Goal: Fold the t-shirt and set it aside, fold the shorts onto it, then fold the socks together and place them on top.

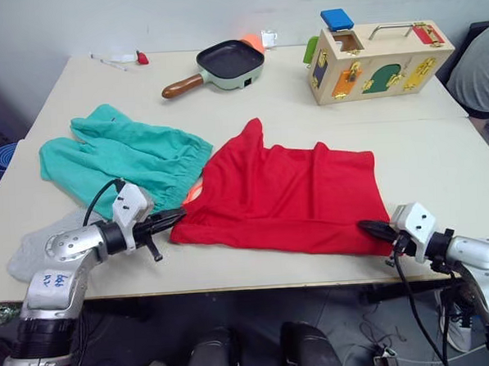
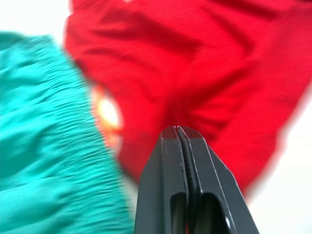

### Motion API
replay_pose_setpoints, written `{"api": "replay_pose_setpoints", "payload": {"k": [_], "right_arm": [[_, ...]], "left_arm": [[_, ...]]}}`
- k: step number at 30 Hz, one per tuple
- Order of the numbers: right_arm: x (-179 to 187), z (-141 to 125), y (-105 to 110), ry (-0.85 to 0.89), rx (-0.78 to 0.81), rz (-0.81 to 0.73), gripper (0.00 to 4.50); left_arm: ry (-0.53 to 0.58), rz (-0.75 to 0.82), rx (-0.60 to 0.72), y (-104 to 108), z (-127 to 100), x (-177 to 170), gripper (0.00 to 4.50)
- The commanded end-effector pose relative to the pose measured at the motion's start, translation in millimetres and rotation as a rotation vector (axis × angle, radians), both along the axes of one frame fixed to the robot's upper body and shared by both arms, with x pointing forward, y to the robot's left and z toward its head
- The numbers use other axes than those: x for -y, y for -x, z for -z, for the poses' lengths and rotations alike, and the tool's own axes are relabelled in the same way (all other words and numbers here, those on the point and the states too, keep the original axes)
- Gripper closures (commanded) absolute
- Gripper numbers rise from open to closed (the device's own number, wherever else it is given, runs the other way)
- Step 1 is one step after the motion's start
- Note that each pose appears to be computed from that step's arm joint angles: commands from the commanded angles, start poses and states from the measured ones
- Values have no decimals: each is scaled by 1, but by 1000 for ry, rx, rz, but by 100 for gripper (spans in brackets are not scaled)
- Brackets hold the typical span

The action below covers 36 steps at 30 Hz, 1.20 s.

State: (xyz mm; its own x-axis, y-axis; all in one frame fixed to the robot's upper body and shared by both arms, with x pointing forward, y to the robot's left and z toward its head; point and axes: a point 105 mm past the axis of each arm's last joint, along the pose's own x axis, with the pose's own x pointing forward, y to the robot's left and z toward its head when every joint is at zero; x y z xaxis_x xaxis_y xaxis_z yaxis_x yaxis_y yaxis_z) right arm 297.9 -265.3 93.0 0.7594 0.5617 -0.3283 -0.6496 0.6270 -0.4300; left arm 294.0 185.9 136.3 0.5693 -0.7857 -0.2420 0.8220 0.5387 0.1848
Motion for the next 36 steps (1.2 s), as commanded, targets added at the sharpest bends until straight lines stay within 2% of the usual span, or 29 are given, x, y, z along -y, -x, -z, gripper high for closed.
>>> {"api": "replay_pose_setpoints", "payload": {"k": [1, 3, 7, 10, 13, 19, 25, 30, 36], "right_arm": [[38, 12, -1, 77, -47, 112, 450], [45, 10, -6, 101, -40, 112, 450], [52, 0, -16, 113, -12, 102, 450], [52, -6, -21, 96, 3, 81, 450], [47, -7, -20, 83, -4, 38, 450], [15, -4, -3, 16, -35, -132, 450], [-22, -14, 19, -80, -56, -313, 450], [-35, -20, 23, -91, -56, -336, 450], [-26, -27, 15, -21, -4, -257, 450]], "left_arm": [[-8, 82, -2, 15, -2, 11, 446], [-9, 105, -43, 23, 7, 17, 446], [-16, 33, -77, 21, 18, 14, 446], [118, 17, -49, 23, 6, 21, 446], [144, -70, -3, 15, -5, 11, 446], [12, -133, 10, -2, 2, -5, 446], [-76, -39, -32, -5, 17, 3, 446], [-84, 61, -80, 9, 19, 10, 446], [-108, 51, -64, 16, 14, 2, 446]]}}
